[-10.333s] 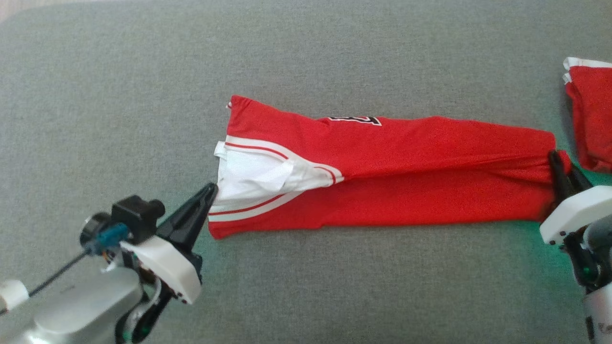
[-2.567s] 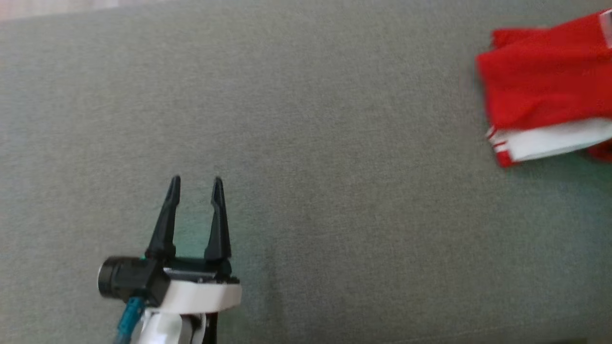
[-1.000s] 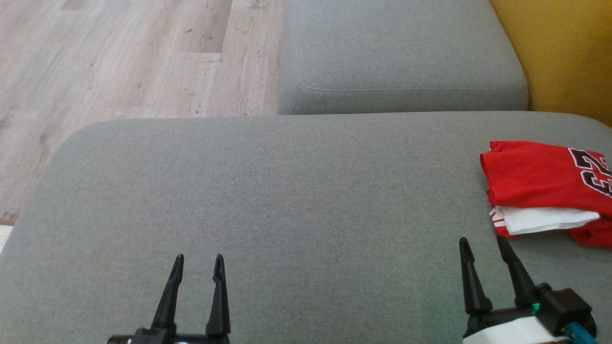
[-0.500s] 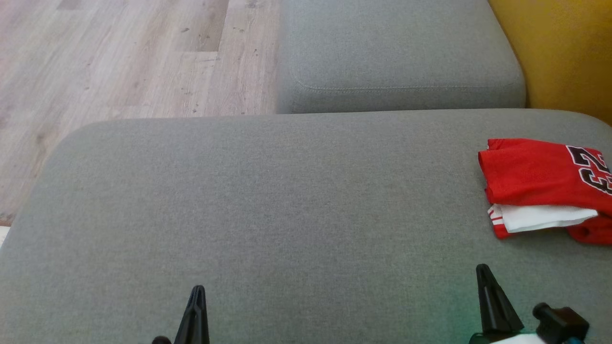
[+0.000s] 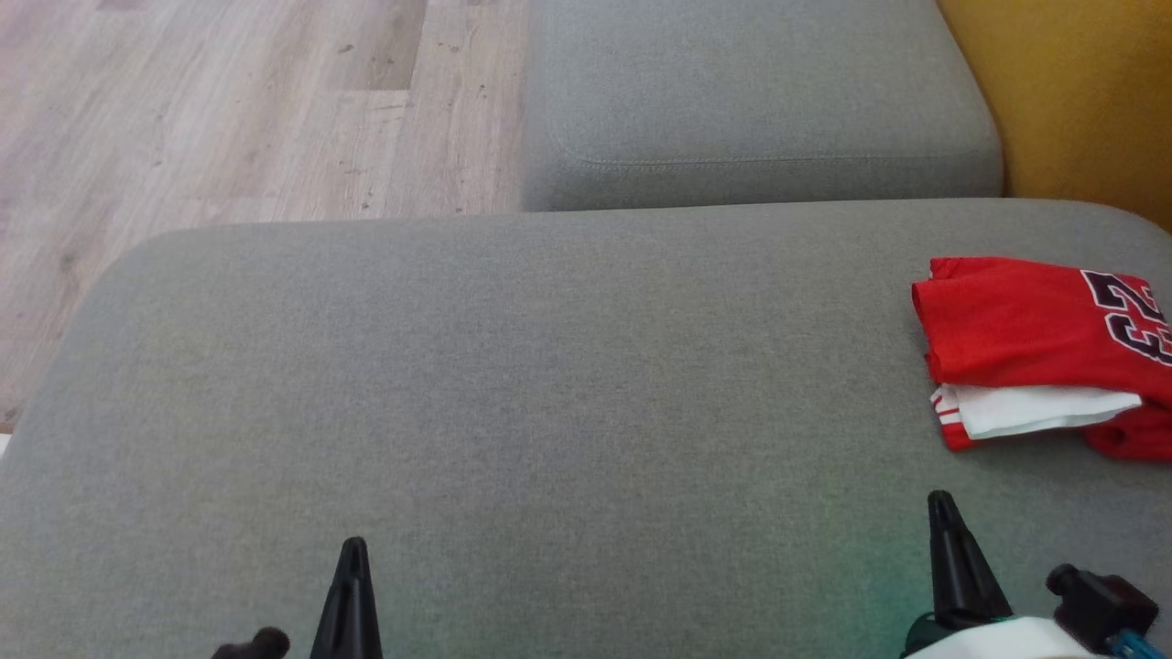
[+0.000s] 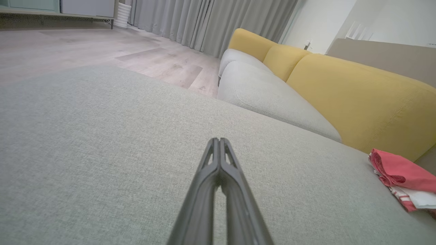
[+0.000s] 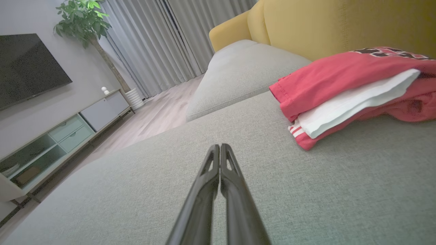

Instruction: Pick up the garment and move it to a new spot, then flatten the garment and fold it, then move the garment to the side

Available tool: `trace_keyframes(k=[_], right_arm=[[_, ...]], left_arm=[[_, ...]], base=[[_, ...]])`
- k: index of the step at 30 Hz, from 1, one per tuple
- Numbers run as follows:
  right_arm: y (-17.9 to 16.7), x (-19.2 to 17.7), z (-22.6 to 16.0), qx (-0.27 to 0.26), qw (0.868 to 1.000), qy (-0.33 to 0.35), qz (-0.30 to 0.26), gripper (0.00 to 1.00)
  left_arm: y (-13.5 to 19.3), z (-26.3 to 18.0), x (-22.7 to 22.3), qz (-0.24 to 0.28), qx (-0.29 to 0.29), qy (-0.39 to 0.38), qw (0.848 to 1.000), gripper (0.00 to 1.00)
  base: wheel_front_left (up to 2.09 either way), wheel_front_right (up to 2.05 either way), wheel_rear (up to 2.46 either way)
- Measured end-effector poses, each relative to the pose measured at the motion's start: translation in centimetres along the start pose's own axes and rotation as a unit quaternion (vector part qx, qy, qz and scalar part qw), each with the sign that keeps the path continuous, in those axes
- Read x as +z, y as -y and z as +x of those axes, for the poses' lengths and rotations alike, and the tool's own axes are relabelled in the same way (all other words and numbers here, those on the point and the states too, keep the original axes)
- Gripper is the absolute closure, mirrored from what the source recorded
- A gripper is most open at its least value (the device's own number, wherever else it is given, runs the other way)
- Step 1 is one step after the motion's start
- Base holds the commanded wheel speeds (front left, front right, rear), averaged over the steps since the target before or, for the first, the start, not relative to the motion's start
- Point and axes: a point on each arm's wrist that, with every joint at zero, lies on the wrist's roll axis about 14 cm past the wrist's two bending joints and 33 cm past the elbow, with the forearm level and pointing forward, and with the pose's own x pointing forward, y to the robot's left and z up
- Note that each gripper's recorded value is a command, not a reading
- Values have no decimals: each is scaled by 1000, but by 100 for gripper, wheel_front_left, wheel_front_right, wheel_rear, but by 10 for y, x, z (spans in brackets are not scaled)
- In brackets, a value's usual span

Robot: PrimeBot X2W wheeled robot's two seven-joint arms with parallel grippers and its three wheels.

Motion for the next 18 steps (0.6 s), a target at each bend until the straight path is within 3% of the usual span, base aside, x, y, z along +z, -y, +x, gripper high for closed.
trace_keyframes(k=[18], right_arm=[[13, 7, 8, -28, 994, 8, 105, 100]], left_arm=[[-9, 13, 1, -100, 13, -15, 995, 100]], base=[[0, 0, 0]])
